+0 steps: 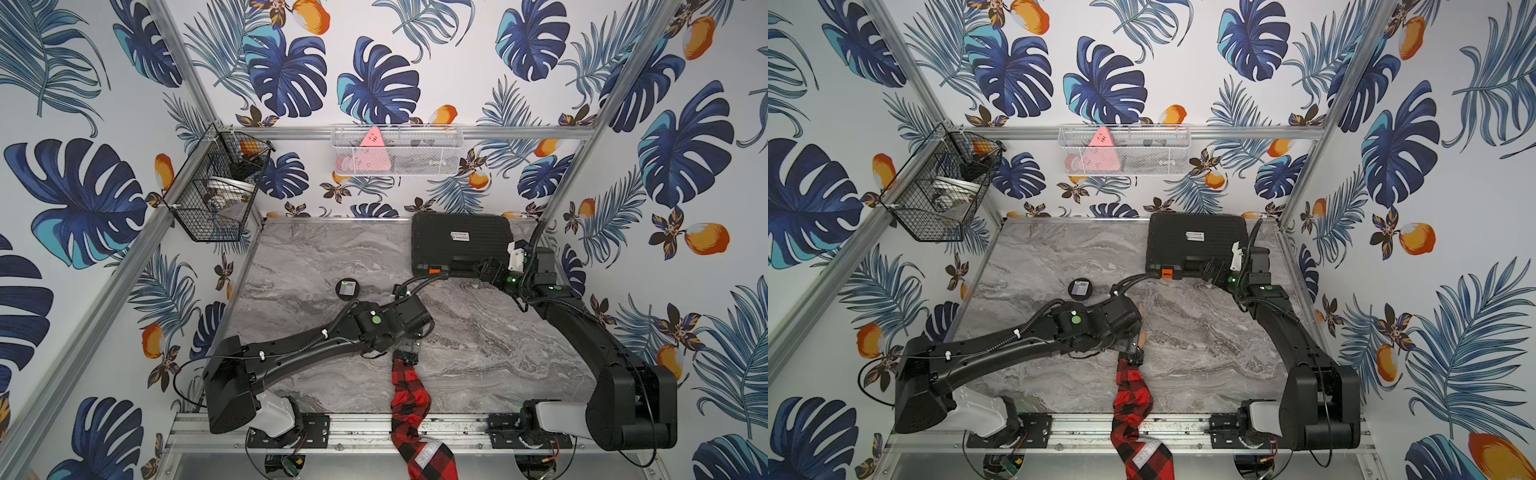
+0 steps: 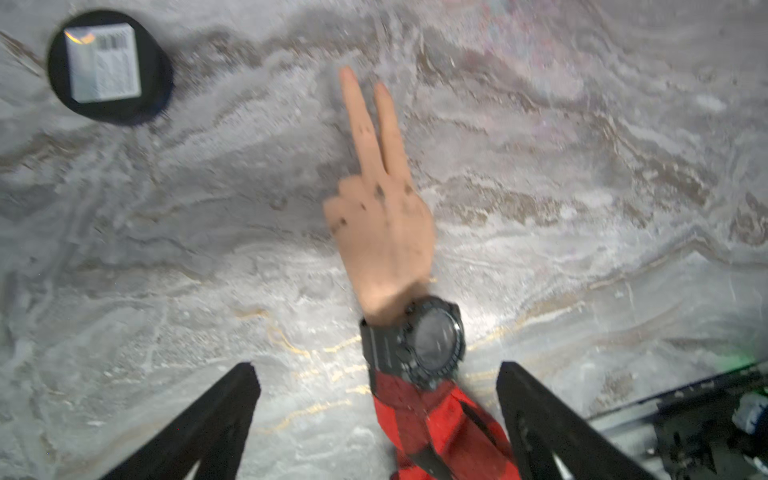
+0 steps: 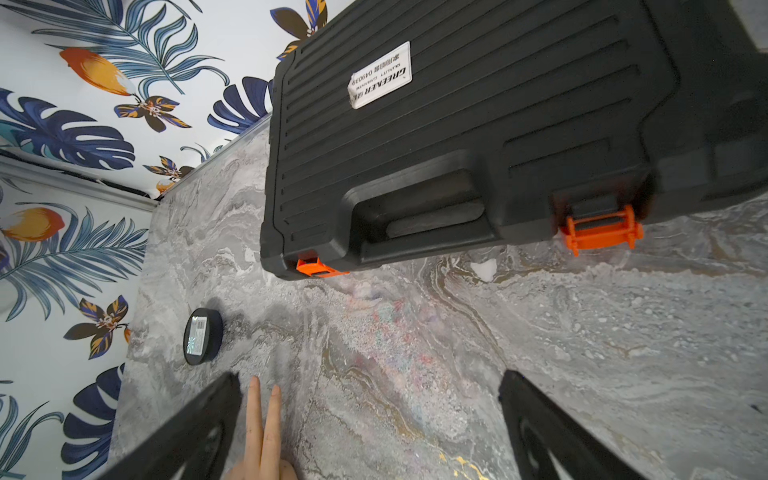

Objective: Take off the watch
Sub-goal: Adjust the hand at the center of the board.

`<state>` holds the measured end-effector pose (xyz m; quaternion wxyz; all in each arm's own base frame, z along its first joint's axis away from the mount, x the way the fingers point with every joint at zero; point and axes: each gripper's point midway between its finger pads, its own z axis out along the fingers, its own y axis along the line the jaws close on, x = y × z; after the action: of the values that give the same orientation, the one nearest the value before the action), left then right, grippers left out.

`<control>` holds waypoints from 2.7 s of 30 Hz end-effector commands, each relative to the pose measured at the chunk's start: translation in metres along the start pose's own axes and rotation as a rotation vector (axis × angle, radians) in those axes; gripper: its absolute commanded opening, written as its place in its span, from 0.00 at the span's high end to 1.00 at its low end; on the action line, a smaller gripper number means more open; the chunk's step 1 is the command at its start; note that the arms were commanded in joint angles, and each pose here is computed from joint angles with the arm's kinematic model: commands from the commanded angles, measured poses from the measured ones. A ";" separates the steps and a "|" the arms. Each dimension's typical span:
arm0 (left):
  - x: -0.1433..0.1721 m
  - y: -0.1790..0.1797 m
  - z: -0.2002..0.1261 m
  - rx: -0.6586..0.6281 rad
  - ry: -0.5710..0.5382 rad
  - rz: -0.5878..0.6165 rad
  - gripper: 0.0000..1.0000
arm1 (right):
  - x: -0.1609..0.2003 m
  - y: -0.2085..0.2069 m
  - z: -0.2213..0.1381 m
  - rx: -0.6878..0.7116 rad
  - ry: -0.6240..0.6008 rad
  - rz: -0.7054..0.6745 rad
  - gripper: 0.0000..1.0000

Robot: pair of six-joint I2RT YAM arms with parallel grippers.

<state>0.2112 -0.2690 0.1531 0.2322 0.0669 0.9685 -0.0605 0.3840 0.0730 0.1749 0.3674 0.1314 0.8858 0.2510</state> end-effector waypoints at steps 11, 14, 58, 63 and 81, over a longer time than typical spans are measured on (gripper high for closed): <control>0.074 -0.013 0.046 -0.058 0.092 -0.133 0.05 | 0.005 0.016 -0.001 -0.089 0.036 0.022 0.00; 0.077 -0.020 0.054 -0.010 0.088 -0.135 0.05 | 0.003 0.018 -0.003 -0.092 0.030 0.020 0.00; -0.016 -0.091 0.019 0.701 -0.199 -0.046 0.61 | 0.052 0.097 -0.019 -0.371 0.187 0.100 0.00; -0.026 -0.105 0.005 0.817 -0.227 -0.062 0.65 | 0.079 0.120 -0.024 -0.404 0.213 0.084 0.00; -0.024 -0.111 0.003 0.892 -0.220 -0.084 0.69 | 0.139 0.113 -0.023 -0.436 0.315 0.183 0.15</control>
<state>0.2105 -0.3701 0.1428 0.2517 0.1142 0.8523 -0.4441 0.2763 0.2097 0.1566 0.2152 0.0939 0.8556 0.4613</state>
